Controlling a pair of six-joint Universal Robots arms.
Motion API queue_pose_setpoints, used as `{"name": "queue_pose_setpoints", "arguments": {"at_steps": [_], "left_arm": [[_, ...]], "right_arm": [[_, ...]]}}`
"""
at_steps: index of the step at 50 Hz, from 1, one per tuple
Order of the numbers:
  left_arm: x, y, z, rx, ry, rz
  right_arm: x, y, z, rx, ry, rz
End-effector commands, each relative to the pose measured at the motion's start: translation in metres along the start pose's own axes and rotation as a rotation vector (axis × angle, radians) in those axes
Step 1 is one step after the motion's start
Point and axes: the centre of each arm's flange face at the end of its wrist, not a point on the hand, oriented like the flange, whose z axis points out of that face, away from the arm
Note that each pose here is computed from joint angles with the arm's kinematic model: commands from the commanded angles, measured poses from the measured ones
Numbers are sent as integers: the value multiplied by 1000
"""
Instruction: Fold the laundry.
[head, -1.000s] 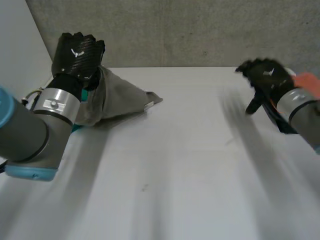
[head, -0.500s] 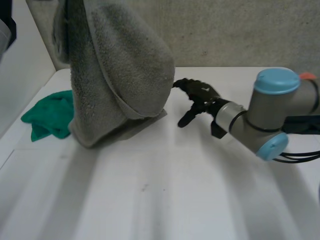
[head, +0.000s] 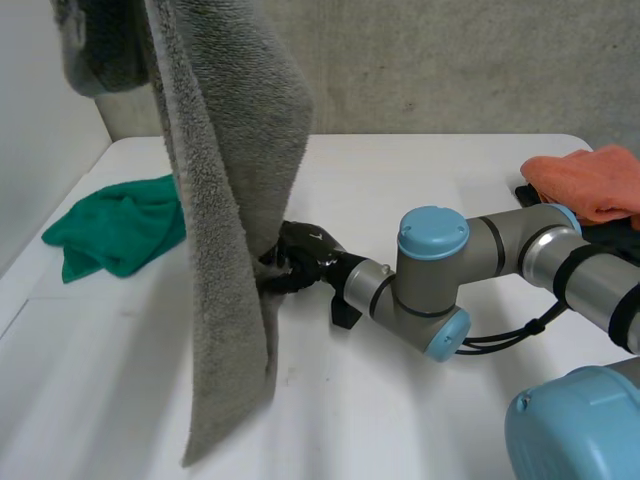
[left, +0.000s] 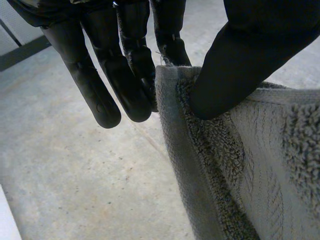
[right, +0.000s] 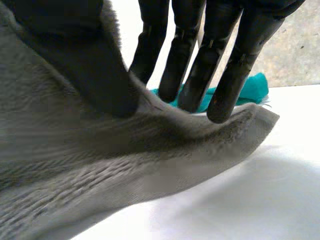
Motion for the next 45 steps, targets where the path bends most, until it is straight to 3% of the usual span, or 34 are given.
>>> {"name": "queue_pose_setpoints", "arguments": {"at_steps": [1, 4, 8, 12, 18, 25, 30, 37, 42, 45], "left_arm": [[-6, 6, 2, -18, -29, 14], [-12, 18, 3, -52, -58, 36], [-22, 41, 2, -124, -87, 73], [-28, 73, -5, -246, -90, 95], [-20, 79, -13, -290, -55, 80], [-16, 87, -20, -330, -36, 76], [7, 146, -49, -546, 48, 68], [45, 243, -99, -884, 212, 121], [53, 268, -77, -841, 215, 139], [51, 279, -41, -737, 163, 145]], "right_arm": [[12, -69, -21, 108, 134, -56], [27, -115, -48, 172, 216, -170], [54, -195, -116, 259, 422, -488], [45, -216, -152, 240, 514, -684], [25, -220, -174, 215, 537, -706], [18, -191, -183, 62, 540, -672], [-3, -183, -200, -18, 545, -808], [13, -133, -204, -401, 514, -945], [45, -132, -185, -400, 578, -919], [66, -152, -166, -260, 637, -934]]}}
